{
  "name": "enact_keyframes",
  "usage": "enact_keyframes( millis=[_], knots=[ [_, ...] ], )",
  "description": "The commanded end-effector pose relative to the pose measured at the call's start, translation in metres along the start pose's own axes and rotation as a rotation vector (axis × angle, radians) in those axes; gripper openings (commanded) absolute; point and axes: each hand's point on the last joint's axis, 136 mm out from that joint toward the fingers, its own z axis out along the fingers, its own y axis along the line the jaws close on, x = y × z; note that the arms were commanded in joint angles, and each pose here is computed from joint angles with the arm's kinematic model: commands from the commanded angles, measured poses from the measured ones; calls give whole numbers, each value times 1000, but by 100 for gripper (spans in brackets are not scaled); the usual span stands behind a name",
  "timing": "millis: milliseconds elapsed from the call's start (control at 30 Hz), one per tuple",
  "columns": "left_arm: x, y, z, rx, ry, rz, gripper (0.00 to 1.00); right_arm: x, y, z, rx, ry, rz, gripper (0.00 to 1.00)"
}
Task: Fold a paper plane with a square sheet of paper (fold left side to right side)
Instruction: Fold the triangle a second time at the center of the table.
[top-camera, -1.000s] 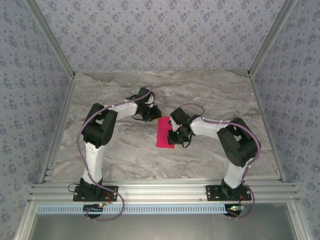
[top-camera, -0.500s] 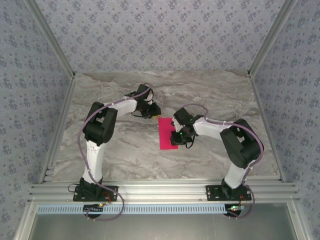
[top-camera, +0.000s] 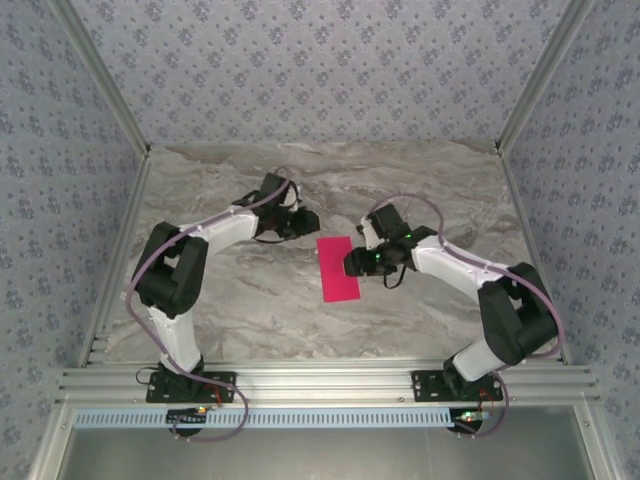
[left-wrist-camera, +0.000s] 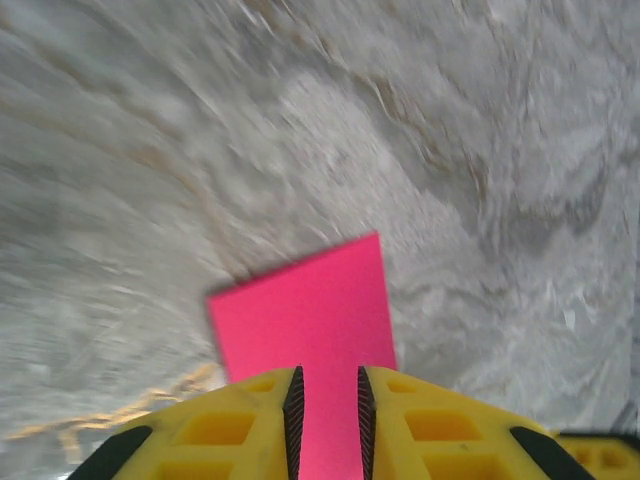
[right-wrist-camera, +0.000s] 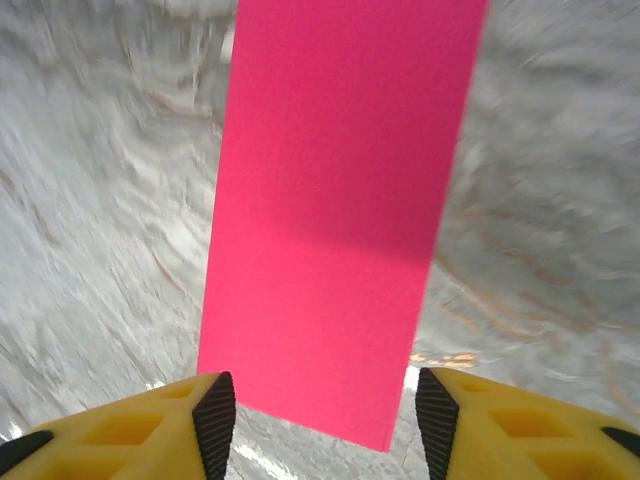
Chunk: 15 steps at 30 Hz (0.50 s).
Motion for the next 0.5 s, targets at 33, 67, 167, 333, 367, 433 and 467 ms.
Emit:
enact_keyframes(
  millis=[33,67,167,333,367,433,467],
  knots=[
    [14,-2,31,26,63,-17,23,-2,-11,-5,-49,-30,117,60],
    [15,0,36,18,70,-19,23,-1,-11,-5,-69,-30,137,60],
    [18,7,48,-16,89,-20,23,4,-12,-1,-103,-21,188,61],
    [27,21,56,-63,113,-25,22,14,-17,4,-105,15,226,61],
    [28,24,57,-71,116,-27,22,16,-17,5,-105,25,233,61],
    [33,30,55,-92,119,-29,22,20,-17,9,-115,56,252,62],
    [34,31,55,-98,121,-28,22,22,-16,11,-121,70,260,61]
  ],
)
